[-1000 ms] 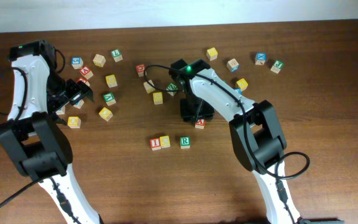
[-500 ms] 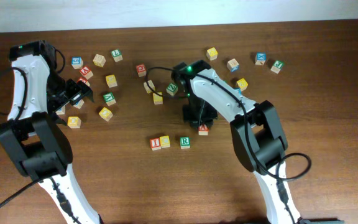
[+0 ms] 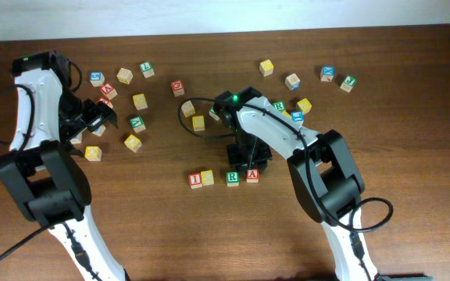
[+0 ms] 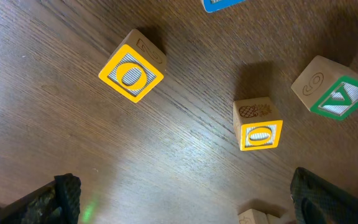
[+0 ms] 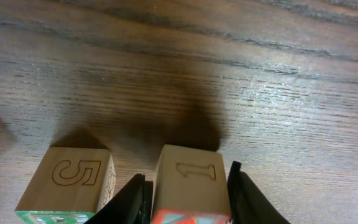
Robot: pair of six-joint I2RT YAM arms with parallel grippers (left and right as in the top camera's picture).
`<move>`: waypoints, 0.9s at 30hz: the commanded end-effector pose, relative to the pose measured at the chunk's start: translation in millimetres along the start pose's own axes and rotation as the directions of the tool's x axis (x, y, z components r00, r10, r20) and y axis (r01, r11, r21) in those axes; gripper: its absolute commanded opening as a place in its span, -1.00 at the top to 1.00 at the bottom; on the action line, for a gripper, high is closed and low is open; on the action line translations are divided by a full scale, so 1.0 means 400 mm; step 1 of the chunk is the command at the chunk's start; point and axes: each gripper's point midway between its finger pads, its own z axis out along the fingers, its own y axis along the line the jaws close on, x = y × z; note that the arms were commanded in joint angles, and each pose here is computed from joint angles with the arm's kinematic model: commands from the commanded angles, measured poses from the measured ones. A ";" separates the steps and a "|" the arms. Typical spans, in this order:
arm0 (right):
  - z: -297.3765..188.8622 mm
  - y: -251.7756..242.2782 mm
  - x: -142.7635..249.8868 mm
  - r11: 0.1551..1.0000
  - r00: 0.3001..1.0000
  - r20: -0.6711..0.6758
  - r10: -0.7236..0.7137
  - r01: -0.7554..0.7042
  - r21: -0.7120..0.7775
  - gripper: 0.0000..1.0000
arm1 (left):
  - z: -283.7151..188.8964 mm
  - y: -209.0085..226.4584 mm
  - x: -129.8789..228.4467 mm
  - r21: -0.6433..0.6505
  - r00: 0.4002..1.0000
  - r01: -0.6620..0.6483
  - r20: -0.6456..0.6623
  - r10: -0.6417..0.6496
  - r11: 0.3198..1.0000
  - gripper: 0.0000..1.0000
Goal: Spell out ICRA
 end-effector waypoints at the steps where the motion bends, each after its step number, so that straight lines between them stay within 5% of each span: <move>1: -0.014 0.003 0.007 1.000 1.000 0.012 0.001 0.000 -0.010 0.27 | -0.007 0.009 -0.002 -0.006 1.000 0.017 0.010 -0.017 1.000 -0.98; 5: -0.015 0.006 0.008 1.000 1.000 0.011 0.001 0.000 -0.015 0.20 | -0.007 0.009 -0.002 -0.006 1.000 0.017 0.010 -0.017 1.000 -0.98; 8: -0.016 0.017 0.009 0.999 1.000 0.006 -0.001 0.001 -0.041 0.41 | -0.007 0.009 -0.002 -0.006 1.000 0.017 0.010 -0.017 1.000 -0.98; 12: -0.018 0.036 0.007 0.996 1.000 0.004 -0.003 0.003 -0.086 0.40 | -0.007 0.009 -0.002 -0.006 1.000 0.017 0.010 -0.017 1.000 -0.98; 17: -0.043 0.017 -0.013 0.995 1.000 0.017 0.024 -0.022 -0.100 0.14 | -0.007 0.009 -0.002 -0.006 1.000 0.017 0.010 -0.017 1.000 -0.98; 27: -0.326 -0.093 -0.052 0.987 0.982 0.155 0.106 -0.085 -0.135 0.05 | -0.007 0.009 -0.002 -0.006 1.000 0.017 0.010 -0.017 1.000 -0.98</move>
